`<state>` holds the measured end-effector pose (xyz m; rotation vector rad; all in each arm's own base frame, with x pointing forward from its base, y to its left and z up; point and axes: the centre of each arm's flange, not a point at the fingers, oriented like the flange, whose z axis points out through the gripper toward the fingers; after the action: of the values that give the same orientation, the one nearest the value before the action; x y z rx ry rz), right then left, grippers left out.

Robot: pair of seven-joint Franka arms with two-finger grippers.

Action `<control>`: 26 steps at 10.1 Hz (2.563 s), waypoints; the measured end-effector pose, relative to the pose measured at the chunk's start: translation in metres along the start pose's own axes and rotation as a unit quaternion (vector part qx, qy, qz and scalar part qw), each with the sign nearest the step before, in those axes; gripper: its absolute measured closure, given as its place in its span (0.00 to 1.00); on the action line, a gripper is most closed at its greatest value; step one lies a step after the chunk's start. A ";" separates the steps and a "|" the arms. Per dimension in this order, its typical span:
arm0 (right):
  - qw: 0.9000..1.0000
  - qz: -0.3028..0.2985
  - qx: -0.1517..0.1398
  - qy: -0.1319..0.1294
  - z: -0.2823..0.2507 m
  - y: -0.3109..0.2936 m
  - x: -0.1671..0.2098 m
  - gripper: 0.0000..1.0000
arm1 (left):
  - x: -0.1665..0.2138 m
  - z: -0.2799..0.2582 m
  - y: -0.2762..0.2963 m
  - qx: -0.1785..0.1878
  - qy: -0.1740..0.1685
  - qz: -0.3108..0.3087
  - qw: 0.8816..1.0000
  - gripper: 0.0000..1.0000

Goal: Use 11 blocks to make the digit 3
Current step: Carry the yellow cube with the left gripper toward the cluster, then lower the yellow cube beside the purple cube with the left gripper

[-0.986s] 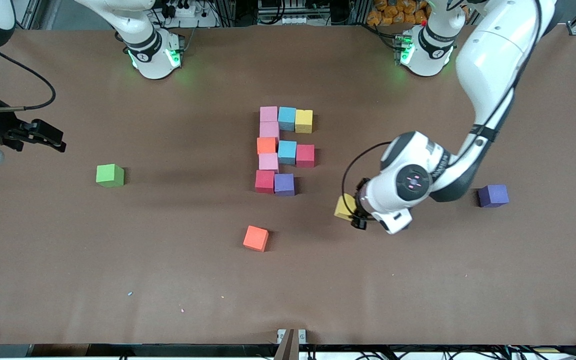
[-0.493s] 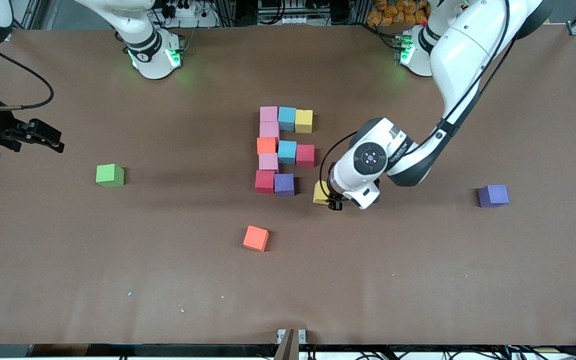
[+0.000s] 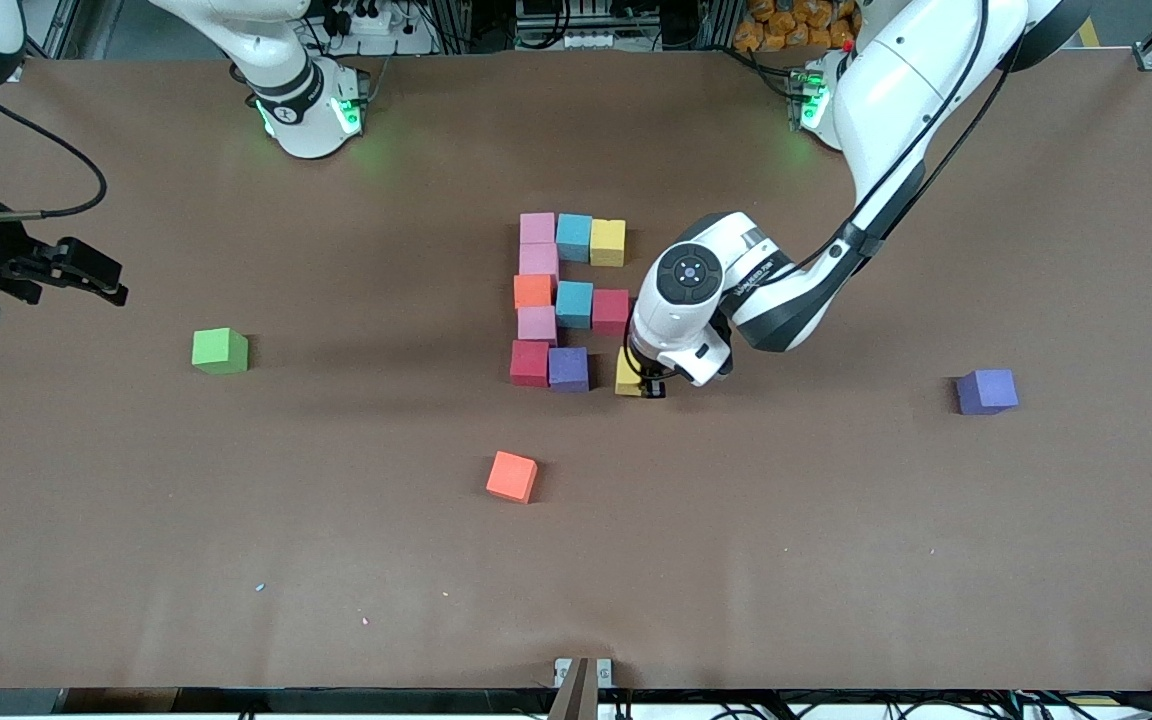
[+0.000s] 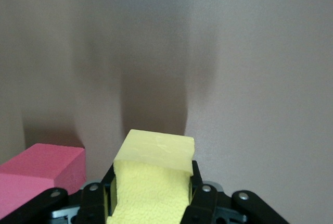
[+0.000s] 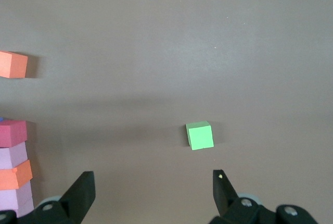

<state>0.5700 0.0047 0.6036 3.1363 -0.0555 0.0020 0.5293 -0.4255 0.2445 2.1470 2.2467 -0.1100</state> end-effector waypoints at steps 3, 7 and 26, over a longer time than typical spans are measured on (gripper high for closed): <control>1.000 0.000 0.000 0.001 0.000 0.000 0.000 0.00 | -0.010 0.008 -0.011 0.005 0.003 0.010 1.000 0.47; 1.000 0.000 0.000 0.004 0.000 0.000 0.001 0.00 | -0.024 0.025 -0.018 -0.001 0.015 0.014 1.000 0.47; 1.000 0.000 0.000 0.003 0.002 0.000 0.002 0.00 | -0.045 0.035 -0.015 -0.007 0.010 -0.037 0.999 0.47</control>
<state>0.5725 0.0046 0.6019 3.1372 -0.0554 0.0102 0.5153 -0.4732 0.2128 2.0682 2.3300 -0.0752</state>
